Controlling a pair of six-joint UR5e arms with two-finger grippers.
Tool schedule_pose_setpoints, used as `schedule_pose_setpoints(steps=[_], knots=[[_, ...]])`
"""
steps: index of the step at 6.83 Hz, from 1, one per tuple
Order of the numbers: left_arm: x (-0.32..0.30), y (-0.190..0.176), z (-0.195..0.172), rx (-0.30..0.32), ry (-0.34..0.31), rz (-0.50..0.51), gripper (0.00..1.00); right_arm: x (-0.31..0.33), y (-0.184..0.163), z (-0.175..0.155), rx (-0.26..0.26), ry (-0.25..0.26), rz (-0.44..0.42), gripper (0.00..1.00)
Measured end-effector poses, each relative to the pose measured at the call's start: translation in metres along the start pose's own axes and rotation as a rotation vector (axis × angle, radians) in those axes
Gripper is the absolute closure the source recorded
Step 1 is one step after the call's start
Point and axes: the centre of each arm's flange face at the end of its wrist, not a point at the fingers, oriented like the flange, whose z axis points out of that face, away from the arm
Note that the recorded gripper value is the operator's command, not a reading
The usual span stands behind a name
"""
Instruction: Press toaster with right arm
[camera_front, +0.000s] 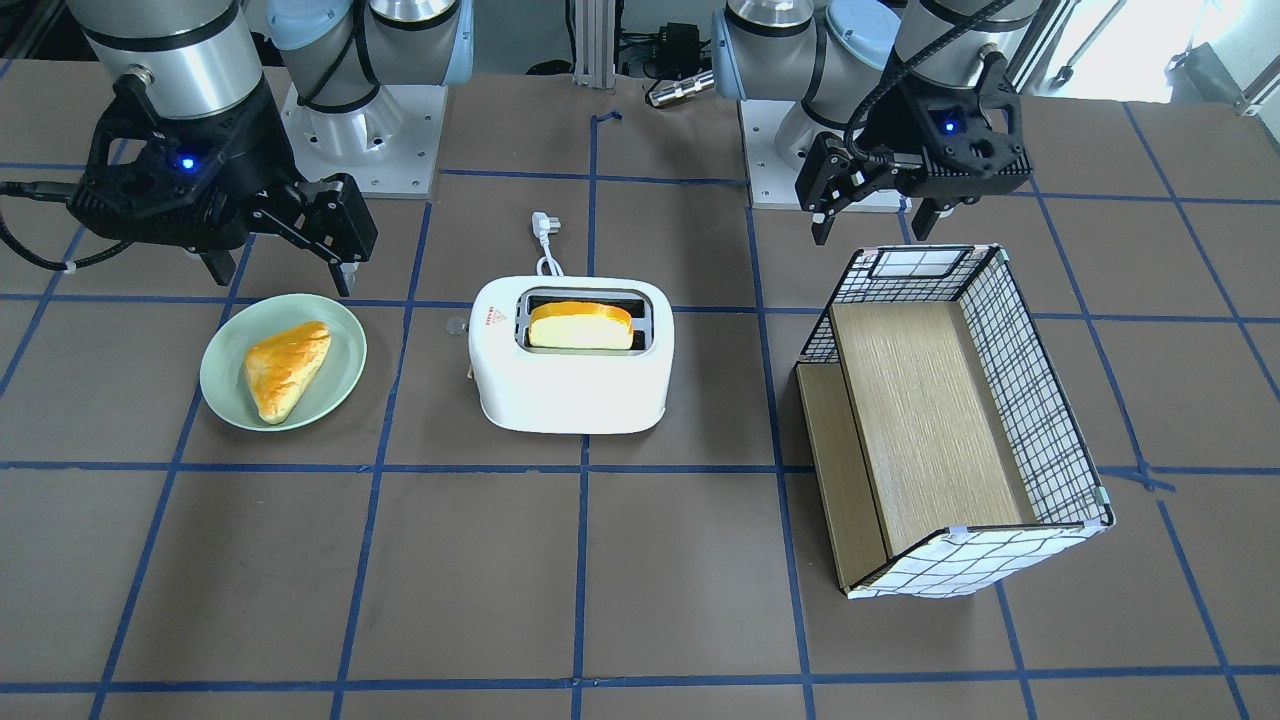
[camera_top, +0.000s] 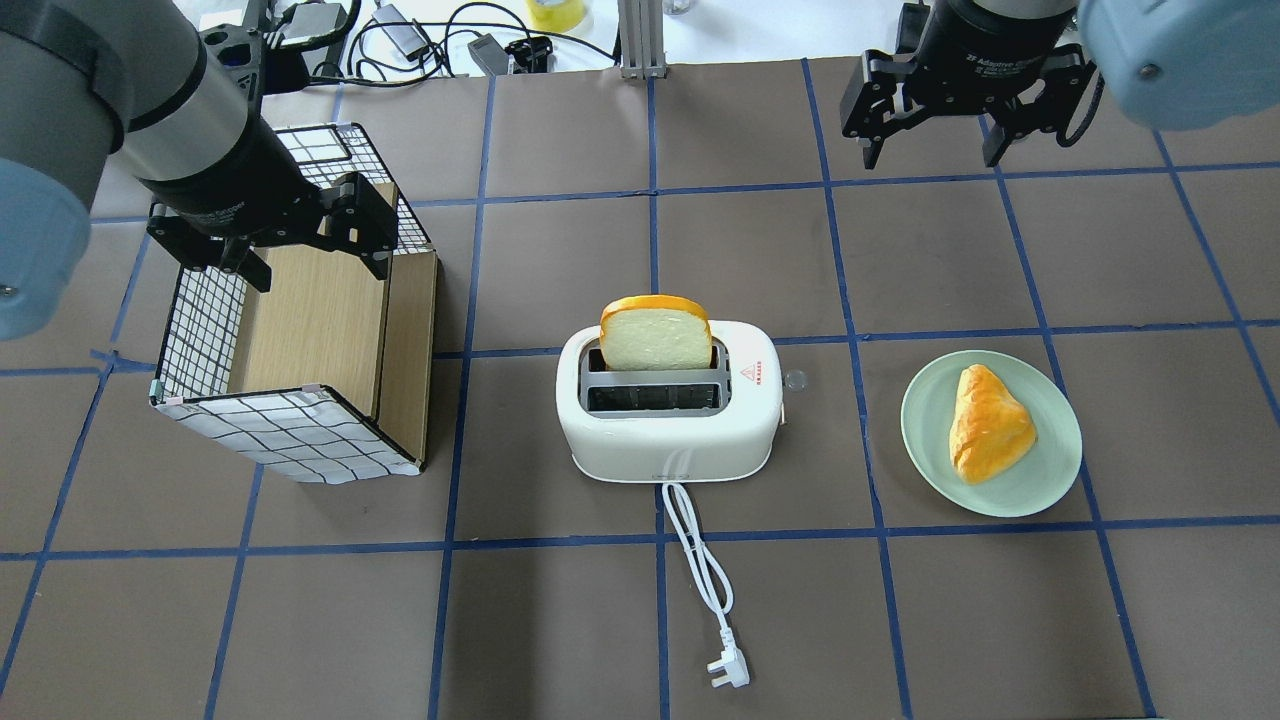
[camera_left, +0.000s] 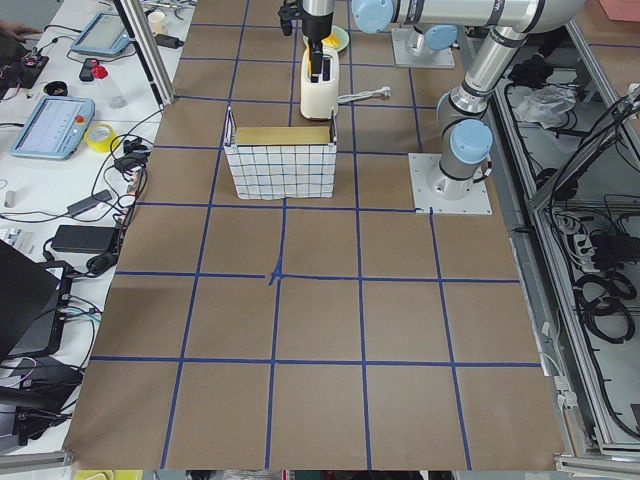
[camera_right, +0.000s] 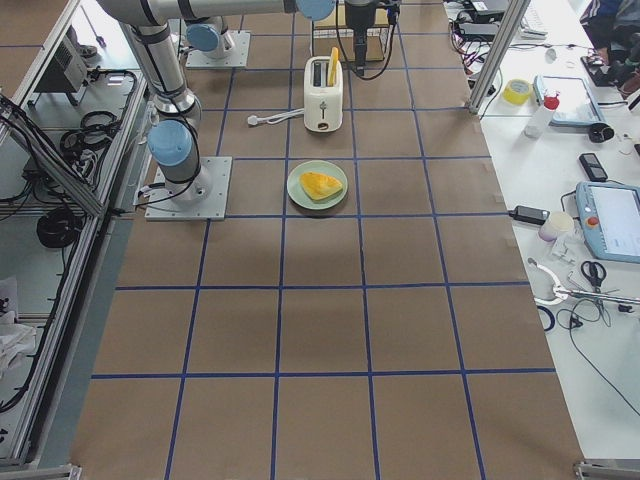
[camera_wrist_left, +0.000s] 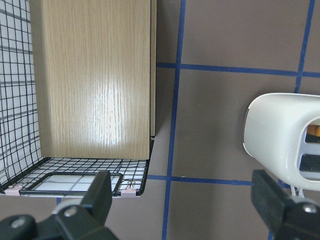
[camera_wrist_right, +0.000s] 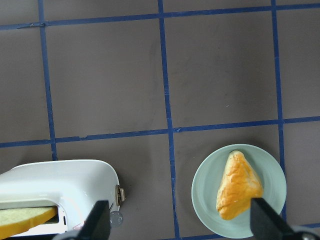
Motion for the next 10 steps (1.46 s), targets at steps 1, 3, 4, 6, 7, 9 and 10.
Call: schedule_pose_setpoints(steps=[1, 3, 4, 6, 7, 9, 10], knots=[[0.0, 0.0, 0.0, 0.0, 0.0, 0.0, 0.0, 0.0, 0.0, 0.0, 0.0, 0.001, 0.0, 0.0], [0.0, 0.0, 0.0, 0.0, 0.001, 0.0, 0.0, 0.0, 0.0, 0.0, -0.001, 0.002, 0.0, 0.16], [0.0, 0.0, 0.0, 0.0, 0.001, 0.0, 0.0, 0.0, 0.0, 0.0, -0.003, 0.003, 0.0, 0.31], [0.0, 0.0, 0.0, 0.0, 0.0, 0.0, 0.0, -0.002, 0.004, 0.004, -0.031, -0.008, -0.002, 0.94], [0.0, 0.0, 0.0, 0.0, 0.0, 0.0, 0.0, -0.004, 0.008, 0.008, -0.077, -0.055, 0.002, 1.0], [0.0, 0.0, 0.0, 0.0, 0.001, 0.0, 0.0, -0.009, 0.017, 0.028, -0.181, -0.149, -0.006, 1.0], [0.0, 0.0, 0.0, 0.0, 0.001, 0.0, 0.0, -0.01, 0.023, 0.045, -0.224, -0.182, -0.026, 1.0]])
